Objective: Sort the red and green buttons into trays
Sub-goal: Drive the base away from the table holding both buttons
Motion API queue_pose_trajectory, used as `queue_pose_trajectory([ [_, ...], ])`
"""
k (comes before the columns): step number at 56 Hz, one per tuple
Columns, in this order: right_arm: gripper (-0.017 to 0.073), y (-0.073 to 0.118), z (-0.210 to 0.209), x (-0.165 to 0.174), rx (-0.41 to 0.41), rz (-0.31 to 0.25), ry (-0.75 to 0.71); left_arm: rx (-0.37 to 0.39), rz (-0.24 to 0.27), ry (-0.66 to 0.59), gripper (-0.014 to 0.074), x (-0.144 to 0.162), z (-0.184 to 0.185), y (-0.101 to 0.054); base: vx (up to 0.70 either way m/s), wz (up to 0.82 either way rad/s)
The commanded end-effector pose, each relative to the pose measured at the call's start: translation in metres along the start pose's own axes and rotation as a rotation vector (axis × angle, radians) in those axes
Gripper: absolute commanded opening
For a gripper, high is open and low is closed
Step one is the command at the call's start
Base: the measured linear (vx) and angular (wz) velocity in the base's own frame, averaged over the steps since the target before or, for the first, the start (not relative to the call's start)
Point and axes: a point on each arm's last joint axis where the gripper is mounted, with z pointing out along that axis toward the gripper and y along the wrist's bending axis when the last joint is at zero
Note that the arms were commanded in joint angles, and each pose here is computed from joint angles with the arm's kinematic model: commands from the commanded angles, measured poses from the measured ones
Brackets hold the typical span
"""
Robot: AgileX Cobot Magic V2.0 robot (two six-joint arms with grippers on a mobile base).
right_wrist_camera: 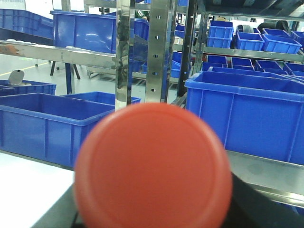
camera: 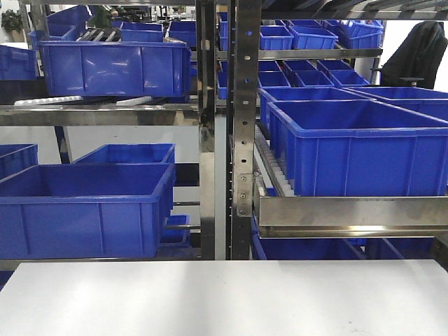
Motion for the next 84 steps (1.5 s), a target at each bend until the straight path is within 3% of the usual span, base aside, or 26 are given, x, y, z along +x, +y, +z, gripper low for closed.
queue_pose_trajectory([
  [1,-0.0009,0.0016,-0.0017,-0.0154,-0.027,-0.022,-0.068,0.022,-0.005,-0.111,-0.0006,-0.0184,-0.0040,-0.0024,0.00,0.00],
  [84,-0.0009,0.0015,-0.0017,-0.0153,-0.026,-0.021,-0.067,0.022,-0.005,-0.109,-0.0006,-0.0182,-0.0040,-0.0024,-0.02,0.02],
])
